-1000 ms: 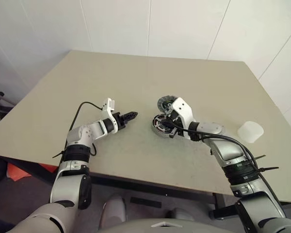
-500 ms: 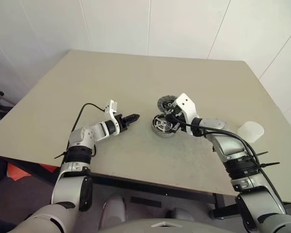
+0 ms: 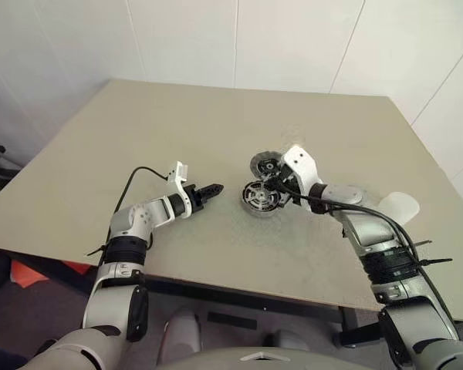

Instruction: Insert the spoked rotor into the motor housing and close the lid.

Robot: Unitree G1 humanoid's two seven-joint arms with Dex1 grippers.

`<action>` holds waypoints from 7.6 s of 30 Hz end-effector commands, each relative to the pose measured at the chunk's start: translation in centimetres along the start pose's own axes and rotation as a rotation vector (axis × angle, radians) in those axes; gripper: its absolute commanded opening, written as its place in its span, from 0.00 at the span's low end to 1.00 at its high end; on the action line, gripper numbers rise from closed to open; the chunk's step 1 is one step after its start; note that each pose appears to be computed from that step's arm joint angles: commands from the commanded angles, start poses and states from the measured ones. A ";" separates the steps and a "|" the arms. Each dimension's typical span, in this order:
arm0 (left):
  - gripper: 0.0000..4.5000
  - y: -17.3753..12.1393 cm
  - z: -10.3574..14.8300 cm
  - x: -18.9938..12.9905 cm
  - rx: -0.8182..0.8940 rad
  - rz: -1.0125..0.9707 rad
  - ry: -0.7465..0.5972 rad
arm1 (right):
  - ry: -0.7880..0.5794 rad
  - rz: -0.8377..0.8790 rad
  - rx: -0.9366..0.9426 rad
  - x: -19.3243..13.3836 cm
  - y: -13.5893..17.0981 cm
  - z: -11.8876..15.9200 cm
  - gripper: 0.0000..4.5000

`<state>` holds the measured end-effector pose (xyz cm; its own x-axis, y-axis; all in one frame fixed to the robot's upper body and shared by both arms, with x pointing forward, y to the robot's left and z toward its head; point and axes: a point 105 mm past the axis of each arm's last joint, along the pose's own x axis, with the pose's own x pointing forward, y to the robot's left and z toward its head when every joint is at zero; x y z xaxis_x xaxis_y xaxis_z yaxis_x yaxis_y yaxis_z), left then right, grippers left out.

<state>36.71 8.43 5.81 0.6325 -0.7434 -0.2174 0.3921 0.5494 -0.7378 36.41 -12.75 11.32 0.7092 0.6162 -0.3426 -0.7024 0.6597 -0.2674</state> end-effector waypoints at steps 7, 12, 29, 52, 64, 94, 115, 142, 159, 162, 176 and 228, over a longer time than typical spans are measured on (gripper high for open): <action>0.43 -0.7 0.9 0.0 0.023 -0.023 -0.027 | 0.013 0.022 0.031 0.9 0.9 -0.8 0.00; 0.43 -0.4 1.2 -0.3 0.025 -0.006 -0.039 | 0.071 0.026 0.088 2.0 2.1 -3.4 0.00; 0.43 0.3 2.7 -0.6 0.047 0.023 -0.083 | 0.024 0.209 -0.236 -3.8 2.6 0.6 0.00; 0.44 -1.5 3.7 -0.6 0.030 -0.033 -0.170 | 0.158 0.727 -0.720 -1.2 5.7 0.3 0.65; 0.44 -1.5 2.5 -0.8 0.019 -0.013 -0.155 | 0.178 0.631 -0.723 -0.1 3.7 -0.4 0.65; 0.44 -0.8 2.6 -0.5 0.034 0.020 -0.137 | 0.211 0.605 -0.644 -0.9 4.1 -2.9 0.65; 0.44 -0.3 2.3 -0.6 0.026 0.036 -0.152 | 0.279 0.623 -0.710 0.5 3.2 -3.4 0.18; 0.44 0.8 2.6 -0.8 -0.048 0.068 -0.241 | 0.143 0.458 -0.041 -1.5 0.9 4.9 0.00; 0.44 2.4 2.4 -2.1 -0.063 0.131 -0.278 | 0.312 0.410 0.570 -1.8 3.5 7.3 0.00; 0.44 3.3 3.8 -3.4 -0.066 0.160 -0.335 | 0.337 0.405 0.593 -1.1 4.2 6.8 0.00; 0.44 4.1 6.6 -7.5 -0.011 0.210 -0.438 | 0.474 0.249 0.705 2.5 5.6 3.8 0.00; 0.44 -0.5 10.8 -4.8 0.132 0.056 -0.365 | 0.252 -0.148 -0.207 -4.4 -7.9 0.9 0.00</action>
<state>40.17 16.14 12.33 0.8502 -0.5250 -0.0408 0.3723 0.6541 -0.6584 39.06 -21.93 14.83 0.7897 0.3236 -0.5213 -0.5817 0.6651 -0.4683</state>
